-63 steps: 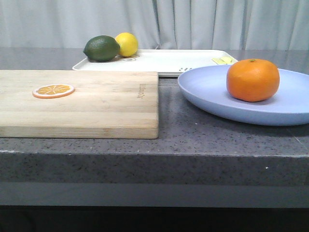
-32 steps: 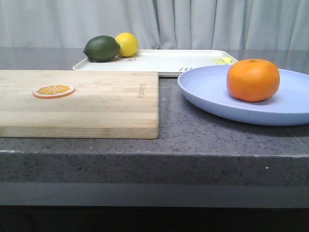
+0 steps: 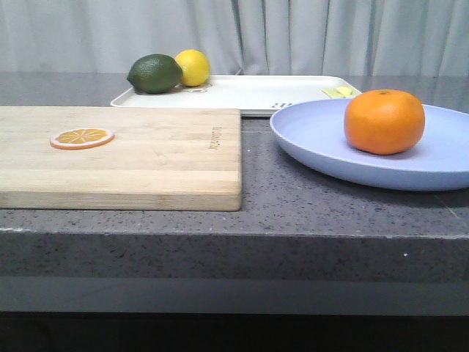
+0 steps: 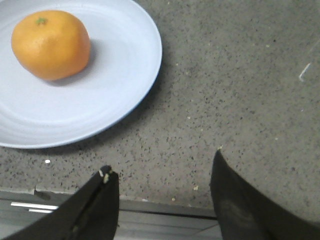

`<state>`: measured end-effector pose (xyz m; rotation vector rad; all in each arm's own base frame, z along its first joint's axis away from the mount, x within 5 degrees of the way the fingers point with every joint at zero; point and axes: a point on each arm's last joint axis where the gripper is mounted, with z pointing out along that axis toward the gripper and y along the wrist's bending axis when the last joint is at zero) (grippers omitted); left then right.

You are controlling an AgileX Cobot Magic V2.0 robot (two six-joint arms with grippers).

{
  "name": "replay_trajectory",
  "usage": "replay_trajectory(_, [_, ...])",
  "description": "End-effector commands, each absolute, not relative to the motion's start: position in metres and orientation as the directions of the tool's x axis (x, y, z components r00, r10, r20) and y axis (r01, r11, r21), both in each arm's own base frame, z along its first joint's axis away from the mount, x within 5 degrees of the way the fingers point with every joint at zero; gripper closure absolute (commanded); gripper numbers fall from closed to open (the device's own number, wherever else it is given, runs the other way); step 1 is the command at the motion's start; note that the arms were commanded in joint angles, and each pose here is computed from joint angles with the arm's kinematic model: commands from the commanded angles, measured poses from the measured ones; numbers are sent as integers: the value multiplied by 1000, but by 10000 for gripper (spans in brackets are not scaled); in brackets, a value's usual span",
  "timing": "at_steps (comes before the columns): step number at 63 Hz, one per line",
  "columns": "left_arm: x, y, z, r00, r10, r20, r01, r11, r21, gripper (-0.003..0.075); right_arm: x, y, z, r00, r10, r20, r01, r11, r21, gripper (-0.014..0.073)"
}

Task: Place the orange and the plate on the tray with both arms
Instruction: 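Grasp the rim of the blue plate with the right gripper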

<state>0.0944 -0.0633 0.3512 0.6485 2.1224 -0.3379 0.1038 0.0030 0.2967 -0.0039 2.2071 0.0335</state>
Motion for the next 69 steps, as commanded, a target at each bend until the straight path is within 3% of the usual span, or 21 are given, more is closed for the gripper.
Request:
replay_trajectory(1, [91,-61,365,-419,258,-870,556,831,-21,61,115,3,311,-570,25,-821,-10,999,37,171])
replay_trajectory(20, [88,-60,365,-413,254,-875,556,831,-21,61,173,4,344,-741,21,-671,-4,999,36,171])
replay_trajectory(34, [88,-60,365,-413,254,-875,556,831,-21,61,221,-22,364,-793,100,-600,90,995,47,171])
replay_trajectory(40, [88,-60,365,-413,254,-875,556,831,-21,61,236,-38,362,-826,134,-547,96,991,98,171])
replay_trajectory(57, [88,-60,365,-413,254,-875,556,831,-21,61,268,-63,331,-884,217,-415,18,901,433,171])
replay_trajectory(69, [88,-60,365,-413,254,-875,556,831,-21,61,288,-60,310,-909,192,-370,-14,873,488,171])
